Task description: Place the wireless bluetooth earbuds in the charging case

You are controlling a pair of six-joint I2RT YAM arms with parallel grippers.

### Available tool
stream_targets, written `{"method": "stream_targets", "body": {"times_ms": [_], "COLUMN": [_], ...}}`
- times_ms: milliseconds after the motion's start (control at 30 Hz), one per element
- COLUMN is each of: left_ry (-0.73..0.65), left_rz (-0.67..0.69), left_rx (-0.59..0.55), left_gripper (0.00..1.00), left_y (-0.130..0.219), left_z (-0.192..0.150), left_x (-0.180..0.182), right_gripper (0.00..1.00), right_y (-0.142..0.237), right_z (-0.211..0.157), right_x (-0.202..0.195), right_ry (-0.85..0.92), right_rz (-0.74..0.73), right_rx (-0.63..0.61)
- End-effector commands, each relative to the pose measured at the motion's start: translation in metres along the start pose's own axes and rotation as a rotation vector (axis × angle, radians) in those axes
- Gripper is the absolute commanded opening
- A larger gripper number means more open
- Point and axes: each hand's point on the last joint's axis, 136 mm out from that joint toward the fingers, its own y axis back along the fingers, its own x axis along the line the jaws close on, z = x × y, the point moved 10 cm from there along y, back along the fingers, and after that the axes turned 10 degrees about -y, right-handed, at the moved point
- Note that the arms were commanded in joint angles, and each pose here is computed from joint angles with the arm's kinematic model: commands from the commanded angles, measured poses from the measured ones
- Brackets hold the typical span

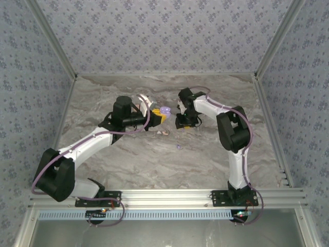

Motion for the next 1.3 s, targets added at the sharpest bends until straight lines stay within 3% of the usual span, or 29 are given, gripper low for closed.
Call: {"method": "stream_targets", "body": {"times_ms": [0,1067,1267], "left_ry": [-0.044,-0.048,-0.048], "left_rz": [0.007,0.010,0.014], "left_rx": [-0.031,-0.029,-0.030], "left_gripper": [0.12,0.12,0.12], "left_y": [0.008,0.009,0.011], "left_z": [0.012,0.010,0.009], "left_x": [-0.002,-0.003,-0.004], "right_gripper": [0.39,0.35,0.27], "right_y": [-0.001,-0.027,-0.030], "right_z": [-0.001,0.000,-0.001], "right_x": [0.000,0.002,-0.001], "right_ry": [-0.015,-0.005,-0.032], "right_rz": [-0.048,-0.155,-0.152], "right_rx": [0.027,0.068,0.063]}}
